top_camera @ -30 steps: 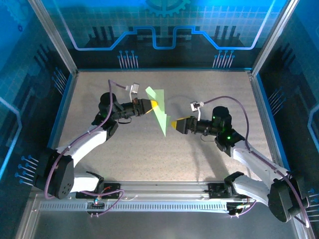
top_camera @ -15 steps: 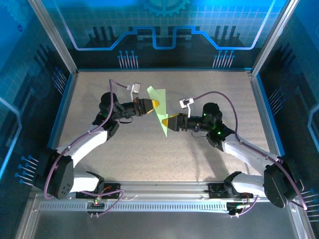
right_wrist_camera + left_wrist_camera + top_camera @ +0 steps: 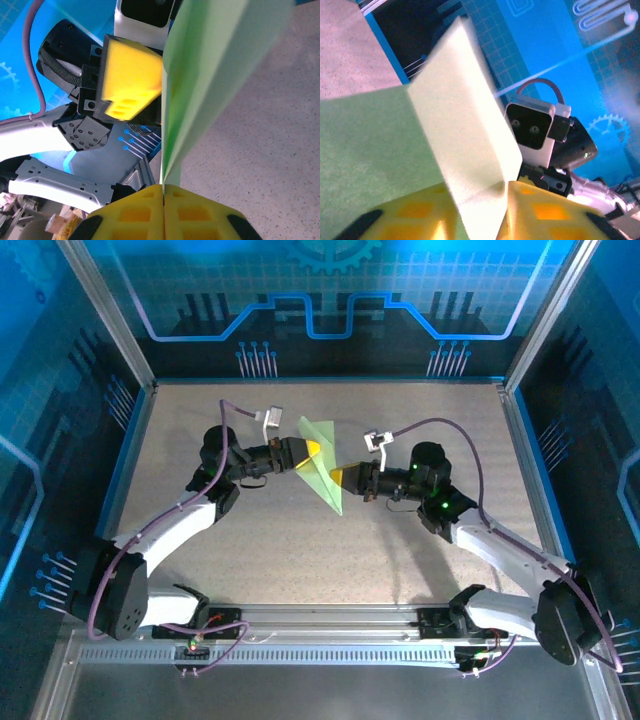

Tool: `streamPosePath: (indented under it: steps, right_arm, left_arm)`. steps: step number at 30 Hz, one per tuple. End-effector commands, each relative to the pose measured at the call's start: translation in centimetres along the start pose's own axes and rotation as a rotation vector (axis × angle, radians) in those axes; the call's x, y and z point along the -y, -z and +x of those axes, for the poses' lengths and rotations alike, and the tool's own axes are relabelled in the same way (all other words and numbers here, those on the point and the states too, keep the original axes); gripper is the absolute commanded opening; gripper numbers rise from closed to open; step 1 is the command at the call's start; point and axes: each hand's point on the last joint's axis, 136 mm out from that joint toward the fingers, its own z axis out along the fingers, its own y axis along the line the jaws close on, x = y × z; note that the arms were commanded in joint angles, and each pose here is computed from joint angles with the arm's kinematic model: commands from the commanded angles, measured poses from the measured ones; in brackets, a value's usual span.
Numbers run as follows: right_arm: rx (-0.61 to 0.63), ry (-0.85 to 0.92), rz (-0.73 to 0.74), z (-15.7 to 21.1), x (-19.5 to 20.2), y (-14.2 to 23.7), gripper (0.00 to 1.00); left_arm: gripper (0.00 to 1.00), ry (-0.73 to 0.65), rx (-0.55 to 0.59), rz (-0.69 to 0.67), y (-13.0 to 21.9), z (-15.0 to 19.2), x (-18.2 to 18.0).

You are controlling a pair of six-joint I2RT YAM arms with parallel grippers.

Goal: Fold a paper plane with a square sheet of paper (fold left side to right side)

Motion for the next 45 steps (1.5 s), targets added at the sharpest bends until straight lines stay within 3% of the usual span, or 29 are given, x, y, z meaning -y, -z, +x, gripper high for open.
streamPosePath:
  steps: [1,6,12,17,20,28,33,41,45]
  right_arm:
    - [0.025,0.042,0.057,-0.8,-0.3,0.8,0.06]
    - [-0.023,0.044,0.285,0.5,2.3,2.5,0.06]
    - [-0.239,0.093,0.841,2.8,7.4,6.5,0.06]
    - [-0.45,0.189,1.293,3.7,10.3,9.7,0.06]
    - [-0.538,0.247,1.449,3.8,11.3,9.6,0.07]
    - [-0.79,0.384,1.666,5.7,14.4,6.3,0.08]
    - [-0.912,0.463,1.76,7.5,16.3,4.6,0.08]
    - [-1.019,0.428,1.681,11.4,18.9,2.0,0.1]
    - [-1.015,0.377,1.616,12.8,19.4,1.0,0.19]
  left_arm:
    - [0.44,-0.066,0.04,-0.053,0.8,-1.1,0.3]
    - [0.57,-0.08,0.155,-0.233,5.4,-2.7,-2.0]
    - [0.73,-0.215,0.274,-0.592,11.9,-2.9,-3.6]
    - [0.96,-0.386,0.336,-0.712,14.9,-3.0,-1.7]
    - [1.0,-0.489,0.344,-0.757,15.9,-3.2,-0.9]
    - [1.0,-0.683,0.334,-0.822,17.0,-3.0,-0.9]
    - [1.0,-0.69,0.344,-0.863,17.5,-2.8,-2.3]
    - [1.0,-0.679,0.371,-0.898,18.1,-2.7,-3.6]
    - [1.0,-0.667,0.368,-0.906,18.2,-2.5,-4.1]
